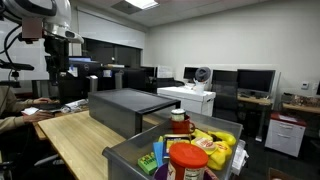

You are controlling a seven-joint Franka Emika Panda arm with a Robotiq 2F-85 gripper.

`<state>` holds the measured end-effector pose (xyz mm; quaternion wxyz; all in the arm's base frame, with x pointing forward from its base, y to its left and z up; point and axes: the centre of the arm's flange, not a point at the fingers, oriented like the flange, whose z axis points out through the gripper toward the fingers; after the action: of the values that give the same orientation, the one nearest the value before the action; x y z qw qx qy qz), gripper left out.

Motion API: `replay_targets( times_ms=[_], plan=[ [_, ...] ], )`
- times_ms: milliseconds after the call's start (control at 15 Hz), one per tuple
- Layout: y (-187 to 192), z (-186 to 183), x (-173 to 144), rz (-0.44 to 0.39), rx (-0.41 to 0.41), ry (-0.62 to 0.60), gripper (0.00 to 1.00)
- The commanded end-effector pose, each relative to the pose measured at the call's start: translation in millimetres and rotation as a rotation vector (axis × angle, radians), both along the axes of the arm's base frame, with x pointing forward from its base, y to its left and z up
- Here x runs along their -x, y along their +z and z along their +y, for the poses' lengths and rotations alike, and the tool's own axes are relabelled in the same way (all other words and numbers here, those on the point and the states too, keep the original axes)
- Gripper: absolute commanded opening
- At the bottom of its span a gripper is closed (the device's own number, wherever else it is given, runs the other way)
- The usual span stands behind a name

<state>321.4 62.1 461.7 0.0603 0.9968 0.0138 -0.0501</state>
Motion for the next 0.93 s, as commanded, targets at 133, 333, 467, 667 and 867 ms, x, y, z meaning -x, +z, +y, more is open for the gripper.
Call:
replay_targets(
  times_ms=[133, 333, 467, 667, 867],
  plan=[
    [62, -57, 17, -0.048, 0.02, -0.05, 1.0],
    [100, -99, 29, -0.084, -0.015, -0.099, 1.0],
    [128, -137, 34, -0.118, -0.05, -0.144, 1.0],
    [147, -162, 32, -0.151, -0.085, -0.171, 1.0],
    [171, -191, 19, -0.184, -0.11, -0.206, 1.0]
  ],
)
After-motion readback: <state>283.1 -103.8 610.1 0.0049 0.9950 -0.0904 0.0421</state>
